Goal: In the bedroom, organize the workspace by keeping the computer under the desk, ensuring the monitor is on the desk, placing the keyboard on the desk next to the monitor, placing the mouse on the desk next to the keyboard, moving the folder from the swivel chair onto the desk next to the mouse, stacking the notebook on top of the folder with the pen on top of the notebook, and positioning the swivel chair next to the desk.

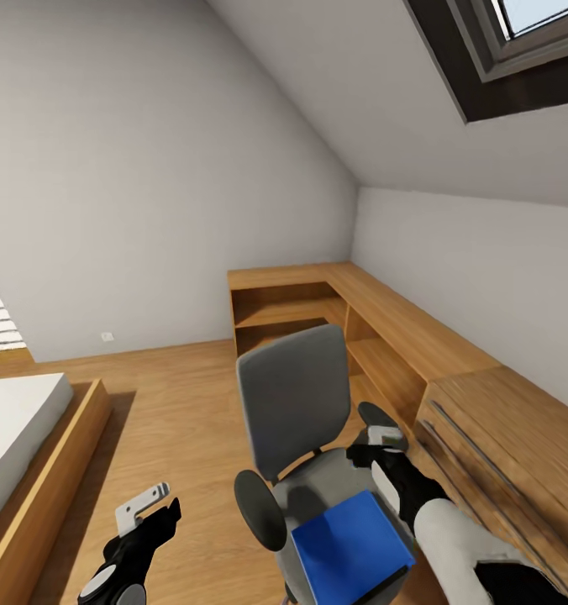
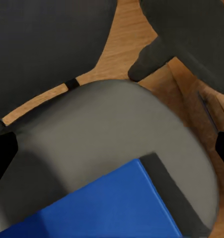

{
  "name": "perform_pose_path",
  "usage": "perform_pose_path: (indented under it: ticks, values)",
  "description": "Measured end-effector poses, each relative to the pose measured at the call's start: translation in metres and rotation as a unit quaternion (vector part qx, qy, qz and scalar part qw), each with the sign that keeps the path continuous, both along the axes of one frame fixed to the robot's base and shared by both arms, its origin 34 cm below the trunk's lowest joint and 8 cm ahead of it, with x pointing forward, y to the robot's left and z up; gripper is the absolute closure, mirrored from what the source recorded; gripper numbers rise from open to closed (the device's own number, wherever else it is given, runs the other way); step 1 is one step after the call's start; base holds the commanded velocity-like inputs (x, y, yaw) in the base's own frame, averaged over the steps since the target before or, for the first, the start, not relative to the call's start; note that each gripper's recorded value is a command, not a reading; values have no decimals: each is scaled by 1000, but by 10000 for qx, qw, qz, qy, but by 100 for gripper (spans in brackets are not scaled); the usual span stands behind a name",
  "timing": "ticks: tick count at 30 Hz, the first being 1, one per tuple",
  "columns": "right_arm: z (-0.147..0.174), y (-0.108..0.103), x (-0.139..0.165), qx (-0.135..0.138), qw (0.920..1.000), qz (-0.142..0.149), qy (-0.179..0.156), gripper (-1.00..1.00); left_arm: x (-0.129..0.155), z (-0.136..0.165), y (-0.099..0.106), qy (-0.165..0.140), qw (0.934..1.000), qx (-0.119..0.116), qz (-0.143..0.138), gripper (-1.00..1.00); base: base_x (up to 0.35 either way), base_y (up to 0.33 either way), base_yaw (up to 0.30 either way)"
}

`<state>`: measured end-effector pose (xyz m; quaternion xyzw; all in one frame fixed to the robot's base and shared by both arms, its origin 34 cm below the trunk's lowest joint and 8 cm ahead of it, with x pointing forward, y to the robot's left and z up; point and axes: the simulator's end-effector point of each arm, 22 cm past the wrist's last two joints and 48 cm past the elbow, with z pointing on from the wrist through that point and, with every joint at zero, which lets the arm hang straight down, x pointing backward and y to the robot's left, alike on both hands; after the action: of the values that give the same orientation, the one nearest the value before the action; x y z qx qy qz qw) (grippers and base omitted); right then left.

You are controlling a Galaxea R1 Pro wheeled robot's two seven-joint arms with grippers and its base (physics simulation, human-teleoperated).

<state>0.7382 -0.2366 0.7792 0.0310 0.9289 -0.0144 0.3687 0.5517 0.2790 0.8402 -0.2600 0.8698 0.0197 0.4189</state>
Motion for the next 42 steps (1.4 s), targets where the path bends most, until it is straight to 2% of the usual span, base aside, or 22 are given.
perform_pose_path:
  ticks: [2, 6, 10, 13, 16, 20, 42]
  values:
    - [5, 0, 12, 60, 10000, -52, -25, -100, 0, -2, 0, -3, 10000, -5, 2, -100, 0, 0, 0]
    - [-14, 1, 1, 103, 9998, -85, 162, -100, 1, -7, -1, -7, 10000, -13, -3, -100, 0, 0, 0]
    - [-23, -1, -1, 101, 9997, -98, 210, -100, 3, -10, -2, -40, 10000, -22, -13, -100, 0, 0, 0]
    - [-26, -6, 0, 82, 9997, -114, 194, -100, 7, -4, -4, -152, 9999, -58, -27, -100, 0, 0, 0]
    - [-28, -8, 2, 72, 9998, -125, 143, -100, 7, -7, -5, -136, 9999, -63, -58, -100, 0, 0, 0]
    - [-24, -9, 13, 59, 9997, -161, -173, -100, 6, -15, -7, -56, 9999, -57, -118, -100, 0, 0, 0]
    - [-57, -9, 14, 54, 9997, -164, -174, -100, 7, -47, -7, -46, 9999, -52, -120, -100, 0, 0, 0]
